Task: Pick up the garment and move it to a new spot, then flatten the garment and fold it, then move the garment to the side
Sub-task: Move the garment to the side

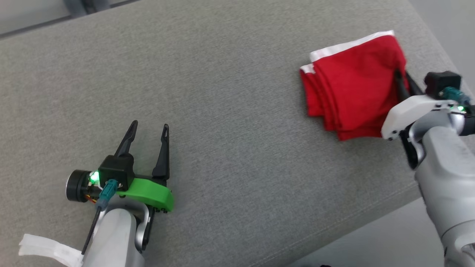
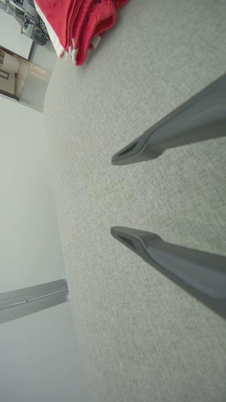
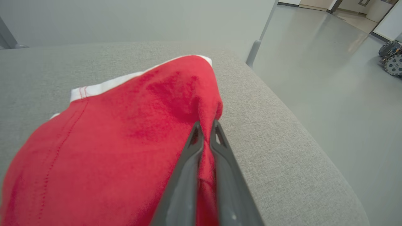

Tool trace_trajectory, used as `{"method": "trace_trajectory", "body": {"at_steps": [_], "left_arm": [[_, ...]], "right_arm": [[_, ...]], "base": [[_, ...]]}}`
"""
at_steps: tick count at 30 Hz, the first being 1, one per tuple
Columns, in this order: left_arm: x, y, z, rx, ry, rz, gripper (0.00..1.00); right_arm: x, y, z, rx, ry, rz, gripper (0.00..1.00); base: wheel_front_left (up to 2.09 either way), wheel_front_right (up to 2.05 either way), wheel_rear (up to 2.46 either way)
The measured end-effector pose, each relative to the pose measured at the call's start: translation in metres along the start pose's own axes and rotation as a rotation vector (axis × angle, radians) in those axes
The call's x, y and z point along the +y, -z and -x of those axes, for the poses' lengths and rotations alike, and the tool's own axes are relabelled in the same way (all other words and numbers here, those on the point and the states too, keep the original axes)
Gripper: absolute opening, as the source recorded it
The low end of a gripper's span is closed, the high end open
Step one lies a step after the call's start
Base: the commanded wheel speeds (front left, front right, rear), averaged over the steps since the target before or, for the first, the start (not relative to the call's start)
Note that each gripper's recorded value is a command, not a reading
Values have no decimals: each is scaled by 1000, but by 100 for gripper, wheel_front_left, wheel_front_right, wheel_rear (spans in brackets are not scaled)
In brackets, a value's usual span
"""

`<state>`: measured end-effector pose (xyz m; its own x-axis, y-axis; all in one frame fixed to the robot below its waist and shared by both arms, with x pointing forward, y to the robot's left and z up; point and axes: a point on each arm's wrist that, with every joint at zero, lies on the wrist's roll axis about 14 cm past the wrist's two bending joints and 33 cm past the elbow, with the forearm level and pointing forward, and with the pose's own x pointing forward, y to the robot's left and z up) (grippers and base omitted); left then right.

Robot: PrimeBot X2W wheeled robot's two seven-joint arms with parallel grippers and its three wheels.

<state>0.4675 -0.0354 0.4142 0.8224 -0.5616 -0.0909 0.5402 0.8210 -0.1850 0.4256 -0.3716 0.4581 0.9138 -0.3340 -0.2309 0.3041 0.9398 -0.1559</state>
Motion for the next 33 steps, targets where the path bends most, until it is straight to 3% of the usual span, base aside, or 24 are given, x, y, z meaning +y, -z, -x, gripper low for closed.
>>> {"method": "trace_trajectory", "body": {"at_steps": [9,10,11,12,16,19,24,33], "left_arm": [[47,17,16,29,-111,11,100],[51,19,18,32,-123,15,100],[56,22,20,36,-134,16,100],[59,23,21,38,-144,19,100],[71,28,24,46,-178,27,100],[79,30,28,49,-206,36,100],[86,21,34,35,-238,29,100],[106,1,60,0,-352,28,100]], "right_arm": [[-43,8,-47,47,149,-9,0],[-47,8,-51,46,162,-4,11],[-50,7,-56,42,176,6,42],[-52,7,-59,39,187,8,100],[-58,-6,-72,-20,239,29,100],[-37,-20,-81,-80,219,31,100],[15,-66,-86,-233,106,27,100],[93,-77,-50,-320,-115,-34,100]], "base": [[0,0,0],[0,0,0],[0,0,0],[0,0,0],[0,0,0],[0,0,0],[0,0,0],[0,0,0]]}}
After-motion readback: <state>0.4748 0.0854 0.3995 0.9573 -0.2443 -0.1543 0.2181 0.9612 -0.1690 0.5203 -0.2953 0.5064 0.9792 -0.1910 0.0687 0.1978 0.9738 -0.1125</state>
